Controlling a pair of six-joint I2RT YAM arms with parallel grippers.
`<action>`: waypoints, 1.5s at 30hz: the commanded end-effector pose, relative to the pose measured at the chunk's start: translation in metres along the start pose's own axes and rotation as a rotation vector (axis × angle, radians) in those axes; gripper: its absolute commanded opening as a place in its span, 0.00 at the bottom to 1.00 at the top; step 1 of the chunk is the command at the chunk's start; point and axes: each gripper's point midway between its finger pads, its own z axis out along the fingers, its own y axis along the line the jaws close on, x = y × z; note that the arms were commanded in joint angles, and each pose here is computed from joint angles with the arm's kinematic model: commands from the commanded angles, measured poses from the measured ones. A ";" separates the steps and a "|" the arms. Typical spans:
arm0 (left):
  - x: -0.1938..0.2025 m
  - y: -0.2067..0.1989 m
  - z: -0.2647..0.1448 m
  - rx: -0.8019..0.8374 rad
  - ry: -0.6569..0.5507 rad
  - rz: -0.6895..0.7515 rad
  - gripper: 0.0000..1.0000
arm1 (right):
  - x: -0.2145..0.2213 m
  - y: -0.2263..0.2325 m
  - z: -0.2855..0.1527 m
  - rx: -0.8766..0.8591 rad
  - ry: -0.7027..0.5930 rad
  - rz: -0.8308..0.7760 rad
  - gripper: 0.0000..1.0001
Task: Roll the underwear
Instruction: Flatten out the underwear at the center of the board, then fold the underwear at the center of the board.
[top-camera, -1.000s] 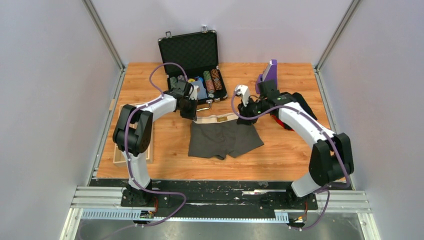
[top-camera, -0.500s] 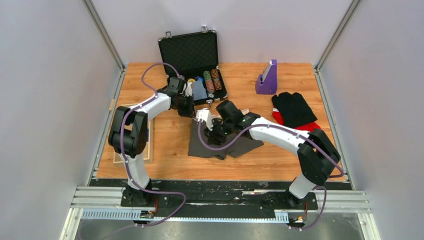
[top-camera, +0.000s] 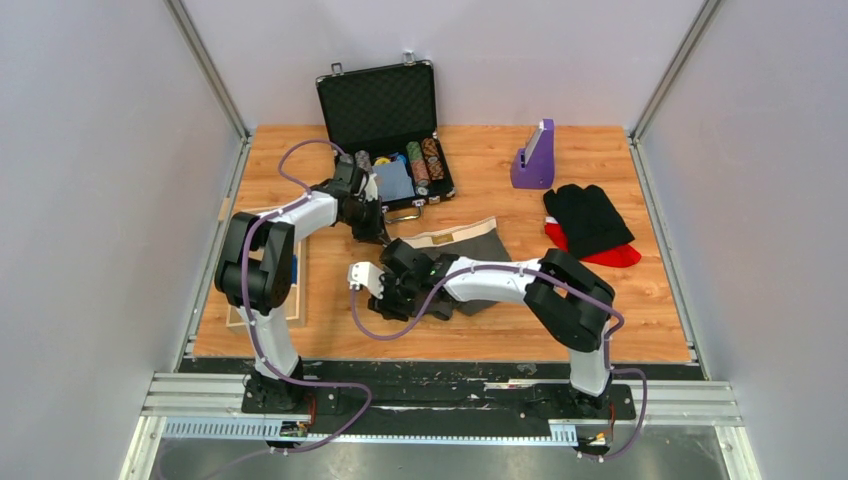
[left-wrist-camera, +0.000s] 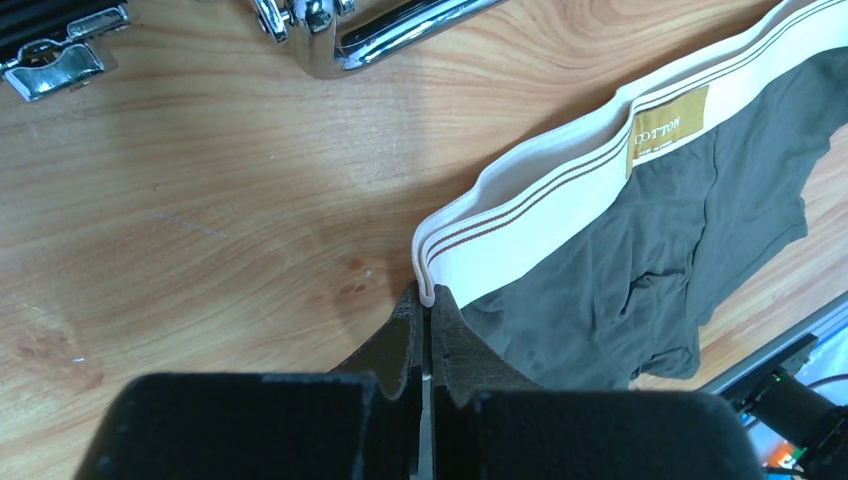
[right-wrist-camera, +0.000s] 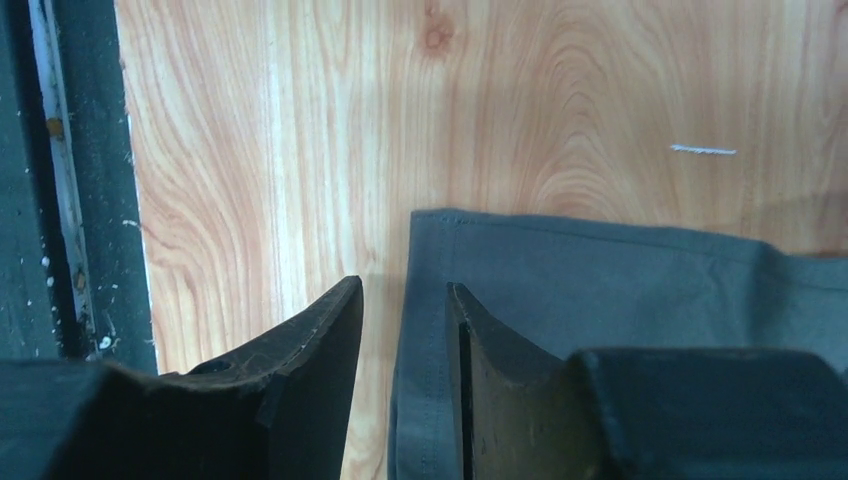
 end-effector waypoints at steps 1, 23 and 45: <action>-0.014 -0.009 -0.010 0.037 -0.047 -0.001 0.00 | -0.036 -0.024 0.002 0.082 -0.085 -0.036 0.39; -0.023 0.001 -0.013 0.038 -0.055 -0.040 0.00 | -0.025 -0.008 0.027 -0.002 -0.025 -0.014 0.40; -0.027 0.004 -0.013 0.041 -0.042 -0.042 0.00 | -0.005 0.010 0.037 -0.108 0.053 0.020 0.16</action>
